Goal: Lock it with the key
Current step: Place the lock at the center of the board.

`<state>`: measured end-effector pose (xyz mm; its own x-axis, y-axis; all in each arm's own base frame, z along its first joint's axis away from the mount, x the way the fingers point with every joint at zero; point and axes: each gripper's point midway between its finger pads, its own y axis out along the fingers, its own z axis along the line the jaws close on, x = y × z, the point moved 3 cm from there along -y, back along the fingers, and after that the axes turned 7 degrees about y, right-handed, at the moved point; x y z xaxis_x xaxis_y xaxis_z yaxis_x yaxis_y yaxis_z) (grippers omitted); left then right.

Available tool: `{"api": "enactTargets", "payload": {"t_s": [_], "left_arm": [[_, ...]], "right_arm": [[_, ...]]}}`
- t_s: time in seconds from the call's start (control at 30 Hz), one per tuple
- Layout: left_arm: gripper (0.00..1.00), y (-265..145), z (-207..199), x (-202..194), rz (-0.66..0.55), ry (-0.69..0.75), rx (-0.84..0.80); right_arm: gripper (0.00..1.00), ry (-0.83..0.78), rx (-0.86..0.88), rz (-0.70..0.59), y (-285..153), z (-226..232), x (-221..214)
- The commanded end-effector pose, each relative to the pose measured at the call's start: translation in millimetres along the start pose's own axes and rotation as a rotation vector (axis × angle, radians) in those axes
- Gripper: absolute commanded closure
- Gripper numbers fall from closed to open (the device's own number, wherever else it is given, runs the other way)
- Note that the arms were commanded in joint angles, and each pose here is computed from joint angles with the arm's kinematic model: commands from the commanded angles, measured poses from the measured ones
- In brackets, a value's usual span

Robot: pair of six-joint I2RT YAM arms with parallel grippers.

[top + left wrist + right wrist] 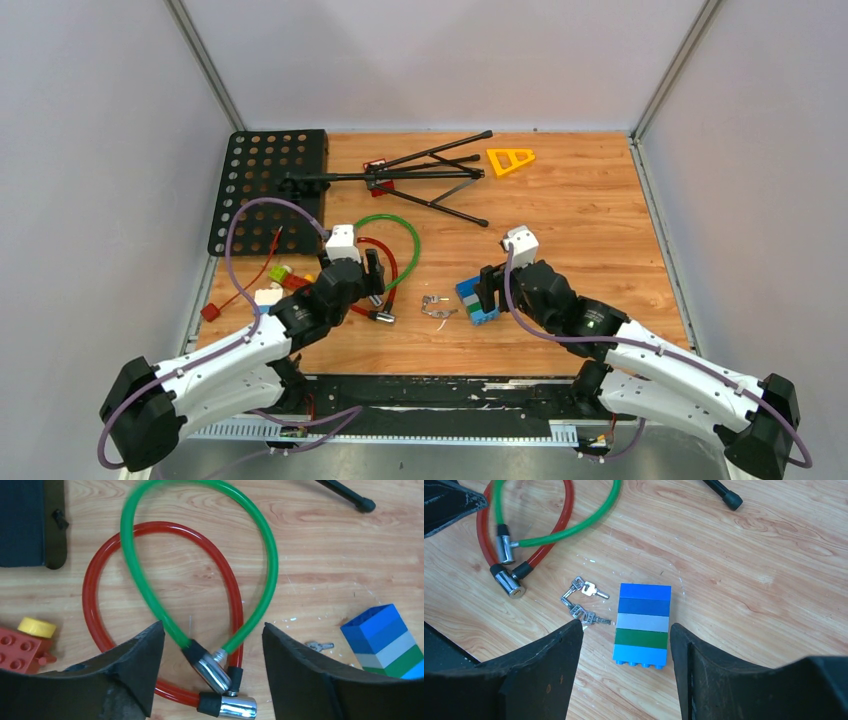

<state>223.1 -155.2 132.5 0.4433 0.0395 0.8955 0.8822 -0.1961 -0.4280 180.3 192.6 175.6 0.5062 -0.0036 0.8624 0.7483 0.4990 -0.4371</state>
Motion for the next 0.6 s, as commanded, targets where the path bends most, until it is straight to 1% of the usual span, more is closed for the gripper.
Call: {"api": "enactTargets", "payload": {"t_s": [0.0, 0.03, 0.07, 0.13, 0.2, 0.23, 0.3, 0.43, 0.5, 0.57], "left_arm": [[0.11, -4, 11, 26, -0.059, -0.031, 0.079], [0.04, -5, 14, 29, -0.064, -0.029, 0.094], [0.01, -7, 18, 33, -0.069, -0.028, 0.116], [0.0, -9, 28, 43, -0.07, -0.073, 0.153], [0.0, -5, 30, 51, -0.012, -0.119, 0.111], [0.0, -3, 36, 51, 0.026, -0.14, 0.126], [0.0, 2, 55, 44, 0.113, -0.17, 0.204], [0.0, 8, 93, 27, 0.234, -0.274, 0.335], [0.0, 7, 113, 20, 0.259, -0.333, 0.418], [0.0, 2, 132, 19, 0.262, -0.354, 0.497]], "right_arm": [[0.35, -0.006, -0.017, -0.022, -2, -1, 9], [0.35, -0.009, -0.021, -0.02, -2, -2, 9], [0.35, -0.012, -0.021, -0.019, -2, -1, 10], [0.35, -0.013, -0.02, -0.015, -2, -1, 10], [0.35, -0.011, -0.023, -0.007, -1, -1, 9], [0.35, -0.01, -0.023, -0.001, -1, -1, 7], [0.35, -0.006, -0.024, 0.007, 0, -1, 5], [0.35, -0.009, -0.036, 0.024, 0, -3, 1], [0.35, -0.016, -0.051, 0.034, 0, -6, -1], [0.35, -0.023, -0.062, 0.036, -2, -8, -2]]}}
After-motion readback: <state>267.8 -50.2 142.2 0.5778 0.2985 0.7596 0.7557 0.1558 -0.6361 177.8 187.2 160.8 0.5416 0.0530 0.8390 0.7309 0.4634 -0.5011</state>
